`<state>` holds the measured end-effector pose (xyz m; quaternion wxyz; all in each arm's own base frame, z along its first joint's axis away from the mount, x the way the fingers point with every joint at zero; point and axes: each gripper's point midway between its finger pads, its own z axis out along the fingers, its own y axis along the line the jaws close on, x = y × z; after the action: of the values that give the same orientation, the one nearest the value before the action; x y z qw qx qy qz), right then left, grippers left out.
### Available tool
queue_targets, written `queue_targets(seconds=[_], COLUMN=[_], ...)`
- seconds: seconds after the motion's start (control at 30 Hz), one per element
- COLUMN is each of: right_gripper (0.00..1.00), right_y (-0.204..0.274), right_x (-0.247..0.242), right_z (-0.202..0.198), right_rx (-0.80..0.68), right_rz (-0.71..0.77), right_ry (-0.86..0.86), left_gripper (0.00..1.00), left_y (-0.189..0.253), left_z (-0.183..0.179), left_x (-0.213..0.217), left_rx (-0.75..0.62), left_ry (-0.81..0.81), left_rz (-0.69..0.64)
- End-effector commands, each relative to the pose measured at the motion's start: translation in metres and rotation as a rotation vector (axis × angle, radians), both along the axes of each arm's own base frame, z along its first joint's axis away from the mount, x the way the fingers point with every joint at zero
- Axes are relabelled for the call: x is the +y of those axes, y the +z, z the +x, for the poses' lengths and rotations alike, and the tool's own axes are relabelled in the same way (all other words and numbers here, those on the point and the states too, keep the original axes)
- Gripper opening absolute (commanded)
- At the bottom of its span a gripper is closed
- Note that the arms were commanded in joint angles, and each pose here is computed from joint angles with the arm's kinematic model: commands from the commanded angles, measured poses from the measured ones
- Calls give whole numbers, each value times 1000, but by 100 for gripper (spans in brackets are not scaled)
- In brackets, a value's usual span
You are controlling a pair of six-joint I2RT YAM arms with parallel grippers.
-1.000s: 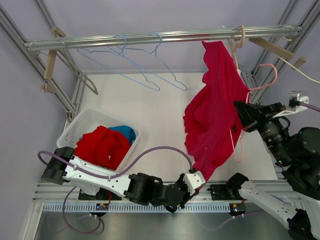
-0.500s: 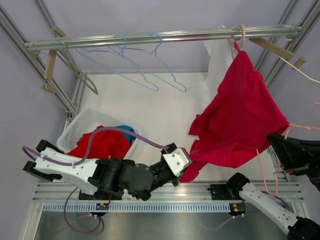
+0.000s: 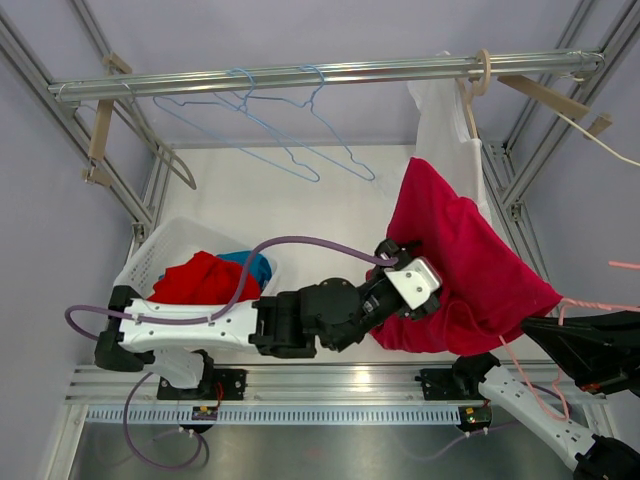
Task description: Remove the t-shirt from the hanger
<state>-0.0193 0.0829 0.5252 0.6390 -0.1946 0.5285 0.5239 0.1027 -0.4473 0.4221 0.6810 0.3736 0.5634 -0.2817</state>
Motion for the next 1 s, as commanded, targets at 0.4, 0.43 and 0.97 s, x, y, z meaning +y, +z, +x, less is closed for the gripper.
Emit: queue_targets(seconds=[0.4, 0.43, 0.97], right_gripper=[0, 0, 0], right_y=[8, 9, -29], right_x=[9, 10, -10], right_z=[-28, -28, -19], right_rx=[-52, -53, 24], right_rz=[22, 23, 21], right_ry=[155, 156, 30], left_gripper=[0, 0, 0], left_y=[91, 94, 153], left_z=[37, 38, 16], left_x=[9, 10, 126], left_rx=[-96, -102, -50], left_ry=[24, 33, 57], left_rz=[-244, -243, -340])
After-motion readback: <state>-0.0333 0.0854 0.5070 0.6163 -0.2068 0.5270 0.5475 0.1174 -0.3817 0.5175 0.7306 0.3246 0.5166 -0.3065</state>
